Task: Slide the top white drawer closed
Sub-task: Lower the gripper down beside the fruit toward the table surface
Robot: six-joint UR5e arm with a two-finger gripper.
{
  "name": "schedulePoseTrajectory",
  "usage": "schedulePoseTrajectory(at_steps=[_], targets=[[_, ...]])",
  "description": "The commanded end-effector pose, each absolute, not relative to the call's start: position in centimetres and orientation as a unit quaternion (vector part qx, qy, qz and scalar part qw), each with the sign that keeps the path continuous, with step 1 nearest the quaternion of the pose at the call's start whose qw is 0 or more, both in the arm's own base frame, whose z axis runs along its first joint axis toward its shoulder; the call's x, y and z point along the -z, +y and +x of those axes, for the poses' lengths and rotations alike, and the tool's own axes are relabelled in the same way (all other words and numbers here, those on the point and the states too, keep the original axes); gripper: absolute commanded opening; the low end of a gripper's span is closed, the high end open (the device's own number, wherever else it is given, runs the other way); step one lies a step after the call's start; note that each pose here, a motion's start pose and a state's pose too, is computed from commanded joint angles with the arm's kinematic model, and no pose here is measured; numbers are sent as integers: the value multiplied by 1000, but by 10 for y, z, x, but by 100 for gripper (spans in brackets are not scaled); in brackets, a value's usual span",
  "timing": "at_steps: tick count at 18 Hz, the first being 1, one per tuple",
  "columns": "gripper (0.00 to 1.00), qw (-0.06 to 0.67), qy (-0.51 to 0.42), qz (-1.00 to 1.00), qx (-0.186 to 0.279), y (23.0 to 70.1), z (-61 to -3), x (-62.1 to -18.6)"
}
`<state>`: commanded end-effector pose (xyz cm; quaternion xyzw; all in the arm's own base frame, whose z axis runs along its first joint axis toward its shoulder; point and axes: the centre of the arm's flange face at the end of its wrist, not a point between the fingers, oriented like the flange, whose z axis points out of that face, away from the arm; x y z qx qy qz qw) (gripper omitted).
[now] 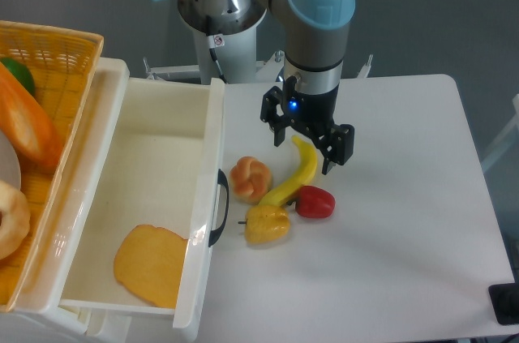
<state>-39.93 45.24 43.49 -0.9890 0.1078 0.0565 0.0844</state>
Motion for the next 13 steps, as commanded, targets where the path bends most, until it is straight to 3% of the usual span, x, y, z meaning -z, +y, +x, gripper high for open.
schedulePoseTrajectory(at_steps=[13], targets=[[100,37,71,-994,-73,450,-406,-417]])
